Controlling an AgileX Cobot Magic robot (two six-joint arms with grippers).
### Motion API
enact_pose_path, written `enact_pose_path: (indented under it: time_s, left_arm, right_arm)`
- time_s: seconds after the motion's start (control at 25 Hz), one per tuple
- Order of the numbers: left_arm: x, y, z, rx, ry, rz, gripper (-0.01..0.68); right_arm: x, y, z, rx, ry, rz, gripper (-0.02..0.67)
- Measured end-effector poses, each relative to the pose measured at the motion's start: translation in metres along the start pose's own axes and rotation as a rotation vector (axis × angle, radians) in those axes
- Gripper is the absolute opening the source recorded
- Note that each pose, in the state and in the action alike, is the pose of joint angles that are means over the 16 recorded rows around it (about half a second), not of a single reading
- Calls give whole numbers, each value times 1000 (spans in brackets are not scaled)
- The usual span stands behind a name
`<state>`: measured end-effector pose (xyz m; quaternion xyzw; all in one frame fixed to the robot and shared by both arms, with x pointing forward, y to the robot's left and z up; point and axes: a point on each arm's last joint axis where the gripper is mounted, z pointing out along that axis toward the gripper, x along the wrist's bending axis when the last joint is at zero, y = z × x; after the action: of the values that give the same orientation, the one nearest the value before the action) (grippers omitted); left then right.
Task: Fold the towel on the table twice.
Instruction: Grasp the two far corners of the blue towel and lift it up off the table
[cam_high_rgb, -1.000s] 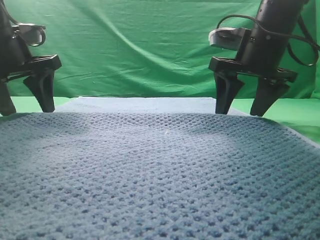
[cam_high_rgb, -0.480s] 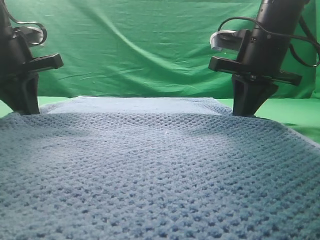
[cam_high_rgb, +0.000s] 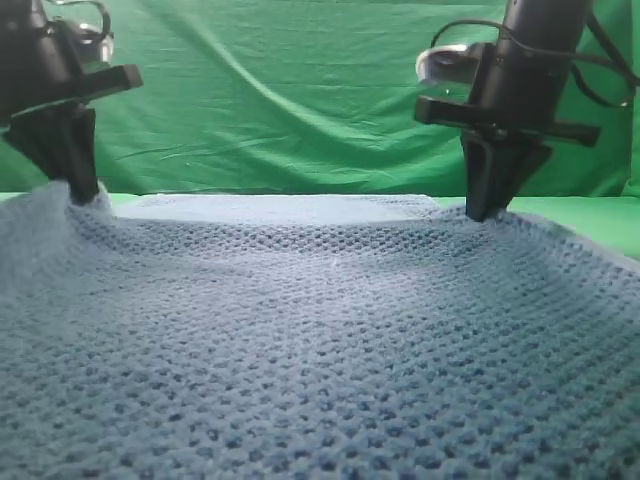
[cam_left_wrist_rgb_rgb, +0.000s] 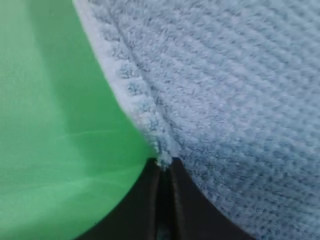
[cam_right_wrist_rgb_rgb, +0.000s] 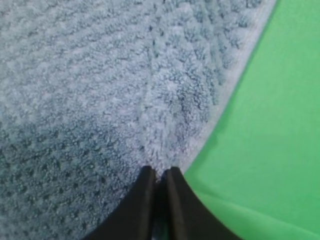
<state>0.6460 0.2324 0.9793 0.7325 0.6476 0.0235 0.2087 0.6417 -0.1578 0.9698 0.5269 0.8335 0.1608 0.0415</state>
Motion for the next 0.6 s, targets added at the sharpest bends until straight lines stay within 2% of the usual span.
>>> enact_pose_path:
  time_s: [0.28, 0.6]
  left_arm:
    - [-17, 44, -53, -115, -31, 63, 0]
    - [-38, 88, -122, -402, -62, 113, 0]
  right_arm:
    - [3, 35, -57, -181, -37, -38, 0]
    - [7, 74, -124, -496, -86, -66, 0]
